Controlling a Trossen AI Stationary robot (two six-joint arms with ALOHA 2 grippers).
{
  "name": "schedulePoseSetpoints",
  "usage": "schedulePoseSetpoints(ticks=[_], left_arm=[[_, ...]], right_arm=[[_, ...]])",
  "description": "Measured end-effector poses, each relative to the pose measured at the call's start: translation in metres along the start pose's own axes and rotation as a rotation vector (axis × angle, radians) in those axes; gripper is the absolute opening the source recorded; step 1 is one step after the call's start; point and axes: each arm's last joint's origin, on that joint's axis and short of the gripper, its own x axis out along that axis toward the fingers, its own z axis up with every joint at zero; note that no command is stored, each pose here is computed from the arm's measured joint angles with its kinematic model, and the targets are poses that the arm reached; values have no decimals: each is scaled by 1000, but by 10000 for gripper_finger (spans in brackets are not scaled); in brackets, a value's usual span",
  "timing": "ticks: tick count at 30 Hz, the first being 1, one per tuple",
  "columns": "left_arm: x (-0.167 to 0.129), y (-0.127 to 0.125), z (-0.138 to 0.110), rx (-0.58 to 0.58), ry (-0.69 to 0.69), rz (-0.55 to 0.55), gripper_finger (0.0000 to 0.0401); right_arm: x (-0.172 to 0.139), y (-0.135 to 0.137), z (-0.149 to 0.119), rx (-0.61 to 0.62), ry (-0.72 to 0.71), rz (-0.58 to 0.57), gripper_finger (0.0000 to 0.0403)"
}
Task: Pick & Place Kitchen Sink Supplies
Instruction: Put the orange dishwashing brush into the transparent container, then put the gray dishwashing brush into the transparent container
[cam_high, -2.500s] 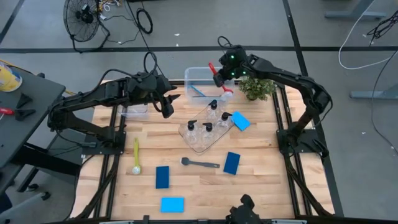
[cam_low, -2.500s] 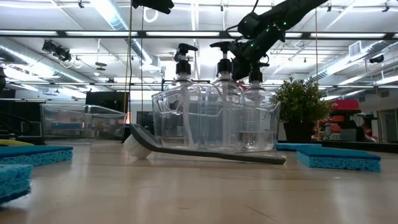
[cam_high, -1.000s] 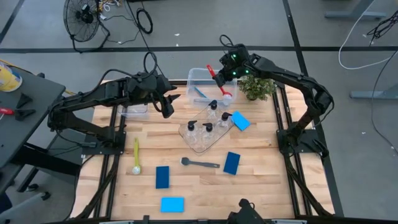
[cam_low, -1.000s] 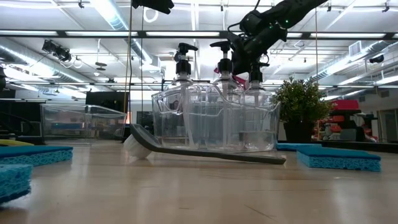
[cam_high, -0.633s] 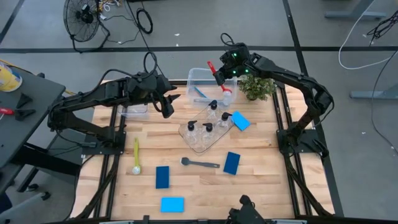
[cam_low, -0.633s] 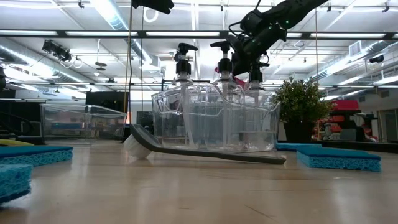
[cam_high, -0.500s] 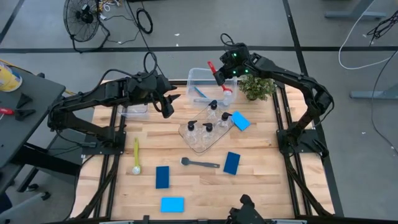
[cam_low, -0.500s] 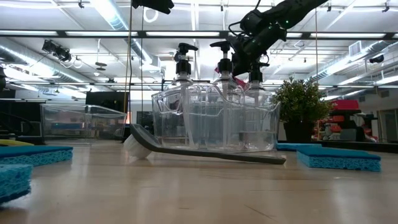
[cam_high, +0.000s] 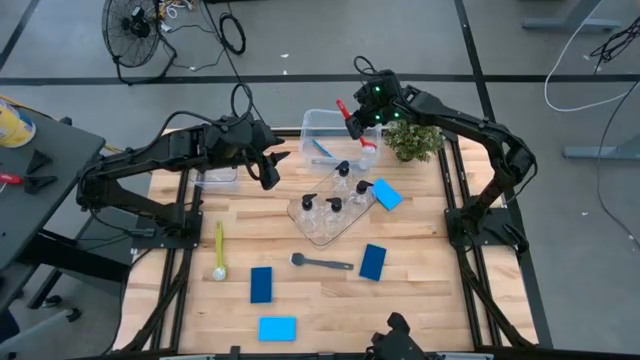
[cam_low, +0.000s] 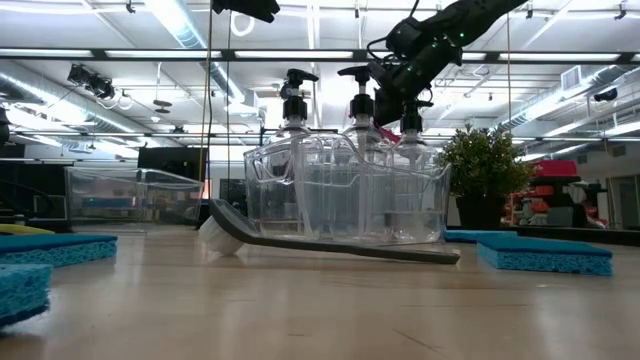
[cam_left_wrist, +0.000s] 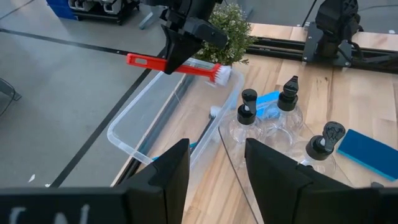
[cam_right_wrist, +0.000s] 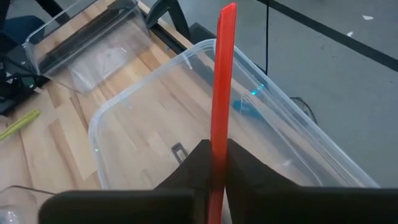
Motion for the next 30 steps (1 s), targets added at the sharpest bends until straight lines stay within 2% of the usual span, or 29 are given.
schedulePoseSetpoints(ticks=[12, 17, 23, 30], left_arm=[[0, 0, 0, 0, 0, 0, 161], [0, 0, 0, 0, 0, 0, 161], [0, 0, 0, 0, 0, -4, 161], [0, 0, 0, 0, 0, -7, 161]], right_arm=[[0, 0, 0, -2, 0, -1, 114], [-2, 2, 2, -63, -20, 7, 134], [-27, 20, 10, -158, -118, 40, 136], [-73, 54, 11, -253, -211, 110, 137]])
